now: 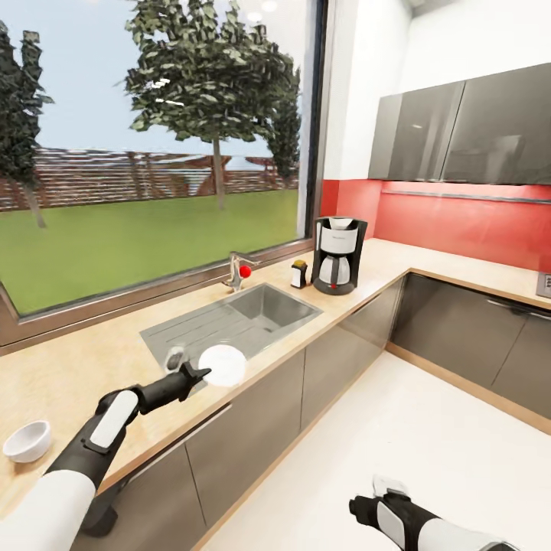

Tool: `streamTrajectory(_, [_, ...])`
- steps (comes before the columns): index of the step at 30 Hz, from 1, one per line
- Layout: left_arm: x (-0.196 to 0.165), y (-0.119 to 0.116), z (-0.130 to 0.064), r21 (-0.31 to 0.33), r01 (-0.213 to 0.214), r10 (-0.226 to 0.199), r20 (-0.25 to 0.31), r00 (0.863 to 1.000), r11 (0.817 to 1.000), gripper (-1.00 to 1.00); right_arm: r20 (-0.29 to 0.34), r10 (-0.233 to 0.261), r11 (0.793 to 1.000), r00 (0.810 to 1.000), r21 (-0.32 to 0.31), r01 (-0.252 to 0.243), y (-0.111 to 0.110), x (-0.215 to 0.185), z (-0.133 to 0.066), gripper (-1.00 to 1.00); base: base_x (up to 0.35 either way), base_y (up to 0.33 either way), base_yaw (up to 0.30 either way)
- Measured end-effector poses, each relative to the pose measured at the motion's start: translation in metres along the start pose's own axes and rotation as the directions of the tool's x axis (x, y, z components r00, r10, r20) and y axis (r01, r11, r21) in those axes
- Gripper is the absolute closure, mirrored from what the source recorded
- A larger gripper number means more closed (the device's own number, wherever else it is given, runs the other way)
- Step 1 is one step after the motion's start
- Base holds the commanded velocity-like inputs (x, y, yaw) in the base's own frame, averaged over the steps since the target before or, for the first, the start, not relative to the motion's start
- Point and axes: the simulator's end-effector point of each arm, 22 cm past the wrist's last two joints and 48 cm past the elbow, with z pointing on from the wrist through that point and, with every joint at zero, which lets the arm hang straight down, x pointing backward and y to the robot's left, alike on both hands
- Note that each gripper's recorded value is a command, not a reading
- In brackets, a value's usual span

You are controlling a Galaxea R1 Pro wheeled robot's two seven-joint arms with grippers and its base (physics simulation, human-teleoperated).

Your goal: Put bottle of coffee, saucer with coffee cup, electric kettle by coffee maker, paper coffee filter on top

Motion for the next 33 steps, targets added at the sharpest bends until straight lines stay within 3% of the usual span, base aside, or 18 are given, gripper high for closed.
streamTrajectory(4, [0.012,0.026,-0.003,-0.033,0.030,-0.030,0.020,0.999,0.999,1.00,-0.024,0.004,1.000,1.000,0.007,-0.004,-0.007,0.018,0.002,-1.00,0.000,0.000,0.000])
streamTrajectory(7, [0.016,0.030,-0.004,-0.038,0.037,-0.036,0.019,0.999,0.999,1.00,-0.049,0.005,1.000,0.999,0.016,-0.004,-0.012,0.039,0.004,-1.00,0.000,0.000,0.000])
streamTrajectory(10, [0.017,0.030,-0.005,-0.034,0.039,-0.039,0.018,0.999,0.999,1.00,-0.064,0.005,1.000,0.998,0.021,-0.004,-0.016,0.050,0.004,-1.00,0.000,0.000,-0.010])
streamTrajectory(17, [0.019,0.021,-0.012,0.047,0.043,-0.044,0.017,0.999,0.998,1.00,-0.084,0.006,1.000,0.996,0.031,-0.003,-0.021,0.066,0.005,-1.00,0.000,0.000,-0.221])
streamTrajectory(33, [0.021,0.026,-0.014,0.042,0.043,-0.044,0.017,0.999,0.998,1.00,-0.094,0.006,0.999,0.996,0.033,-0.003,-0.023,0.075,0.005,-1.00,0.000,0.000,-0.281])
